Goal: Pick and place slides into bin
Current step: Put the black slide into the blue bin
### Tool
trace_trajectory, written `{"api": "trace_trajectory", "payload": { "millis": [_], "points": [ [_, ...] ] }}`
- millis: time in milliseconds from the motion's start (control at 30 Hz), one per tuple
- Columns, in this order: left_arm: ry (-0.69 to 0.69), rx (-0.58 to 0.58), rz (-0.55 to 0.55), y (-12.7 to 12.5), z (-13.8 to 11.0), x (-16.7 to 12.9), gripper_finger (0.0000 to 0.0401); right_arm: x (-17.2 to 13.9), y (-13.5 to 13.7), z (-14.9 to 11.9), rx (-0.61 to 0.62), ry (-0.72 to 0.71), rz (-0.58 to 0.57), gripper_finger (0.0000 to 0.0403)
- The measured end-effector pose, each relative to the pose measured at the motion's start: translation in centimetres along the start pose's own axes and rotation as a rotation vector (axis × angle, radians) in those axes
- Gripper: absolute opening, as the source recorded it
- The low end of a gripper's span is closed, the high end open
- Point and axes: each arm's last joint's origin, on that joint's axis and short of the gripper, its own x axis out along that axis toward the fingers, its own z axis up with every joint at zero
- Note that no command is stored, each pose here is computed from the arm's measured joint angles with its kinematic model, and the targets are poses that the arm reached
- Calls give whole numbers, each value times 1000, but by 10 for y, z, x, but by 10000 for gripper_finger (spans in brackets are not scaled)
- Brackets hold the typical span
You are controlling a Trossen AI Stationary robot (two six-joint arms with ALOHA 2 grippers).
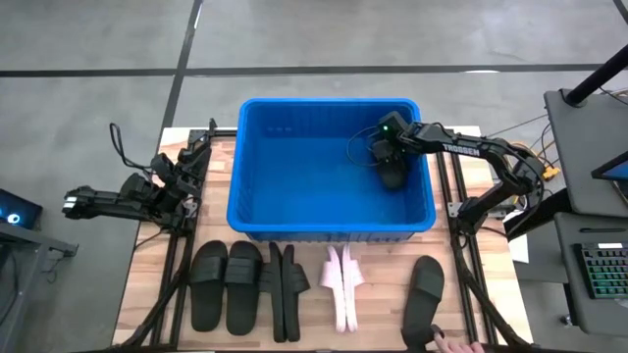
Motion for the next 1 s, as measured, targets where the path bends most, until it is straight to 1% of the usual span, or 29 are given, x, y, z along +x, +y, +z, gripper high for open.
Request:
{"api": "trace_trajectory", "payload": {
  "millis": [200,300,367,433,567,733,833,933,1000],
  "points": [
    [0,-1,0,0,0,0,184,-2,2,0,99,99,-45,232],
    [1,-1,0,0,0,0,184,-5,3,-1,140,128,-16,253],
    [2,-1,1,0,0,0,184,-8,3,-2,169,139,22,262],
    [2,-1,1,0,0,0,184,-11,3,-2,197,150,50,266],
    [5,4,1,0,-1,0,184,-19,-3,-1,284,157,62,267],
    [7,7,4,0,-2,1,184,-37,-21,4,380,84,98,266],
    [11,10,6,0,-2,1,184,-48,-31,7,395,32,116,265],
    [15,13,9,0,-4,1,184,-56,-36,8,366,22,134,267],
    [20,16,10,0,-4,2,184,-59,-38,8,368,22,134,267]
  ]
}}
